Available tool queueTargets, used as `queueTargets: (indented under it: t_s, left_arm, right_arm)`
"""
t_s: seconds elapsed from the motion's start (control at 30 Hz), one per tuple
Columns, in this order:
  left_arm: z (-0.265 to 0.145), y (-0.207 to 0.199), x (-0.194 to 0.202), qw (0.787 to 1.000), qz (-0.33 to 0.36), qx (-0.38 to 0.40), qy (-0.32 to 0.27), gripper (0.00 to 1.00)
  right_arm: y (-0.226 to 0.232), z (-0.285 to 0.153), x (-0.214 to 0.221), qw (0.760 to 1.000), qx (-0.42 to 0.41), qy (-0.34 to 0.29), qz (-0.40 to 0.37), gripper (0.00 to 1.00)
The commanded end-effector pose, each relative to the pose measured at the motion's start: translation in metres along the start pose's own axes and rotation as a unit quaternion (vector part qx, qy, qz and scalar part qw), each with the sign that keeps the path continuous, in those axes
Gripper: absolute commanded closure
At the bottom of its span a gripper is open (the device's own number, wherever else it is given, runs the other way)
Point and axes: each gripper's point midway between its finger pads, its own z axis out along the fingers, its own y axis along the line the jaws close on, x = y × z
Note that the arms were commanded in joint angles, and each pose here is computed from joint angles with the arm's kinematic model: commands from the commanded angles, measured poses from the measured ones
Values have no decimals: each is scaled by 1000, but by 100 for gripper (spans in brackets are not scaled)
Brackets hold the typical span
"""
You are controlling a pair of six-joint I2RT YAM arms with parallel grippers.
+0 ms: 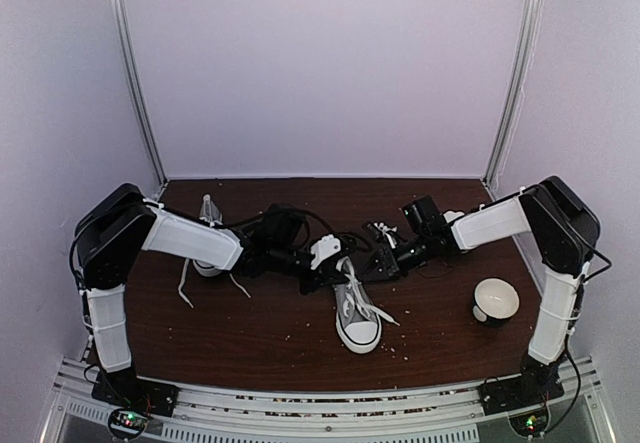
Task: Tie the shoes
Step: Pick up a loop with a shoelace from the shoe.
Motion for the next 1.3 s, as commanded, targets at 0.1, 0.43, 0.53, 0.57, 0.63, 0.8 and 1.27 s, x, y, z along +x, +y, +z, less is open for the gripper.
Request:
queueTargets:
  t_s: [0.1, 0.43, 0.53, 0.57, 0.63, 0.8, 1.27]
  left_arm:
    - [-5, 6, -20, 1000, 10, -2, -21, 91]
    - [-4, 12, -18, 1000, -2, -18, -9, 89]
    - [-4, 11, -16, 1000, -2, -15, -8, 88]
    - [-4, 10, -16, 1000, -2, -14, -7, 88]
    - [-4, 9, -15, 1000, -1, -12, -7, 88]
    - [-4, 8, -14, 1000, 1, -11, -6, 87]
    - [-4, 8, -14, 1000, 3, -9, -5, 87]
  right_arm:
    - [1, -1, 3, 1000, -9, 3, -1, 96]
    - [21, -14, -7, 1000, -7, -19, -23, 100]
    - [24, -17, -7, 999, -4, -22, -26, 100]
    - [23, -18, -6, 999, -2, -21, -26, 100]
    - [21, -17, -4, 999, 5, -18, -27, 100]
    - [8, -10, 1, 1000, 12, -5, -20, 95]
    - [5, 3, -2, 999, -52, -8, 1, 76]
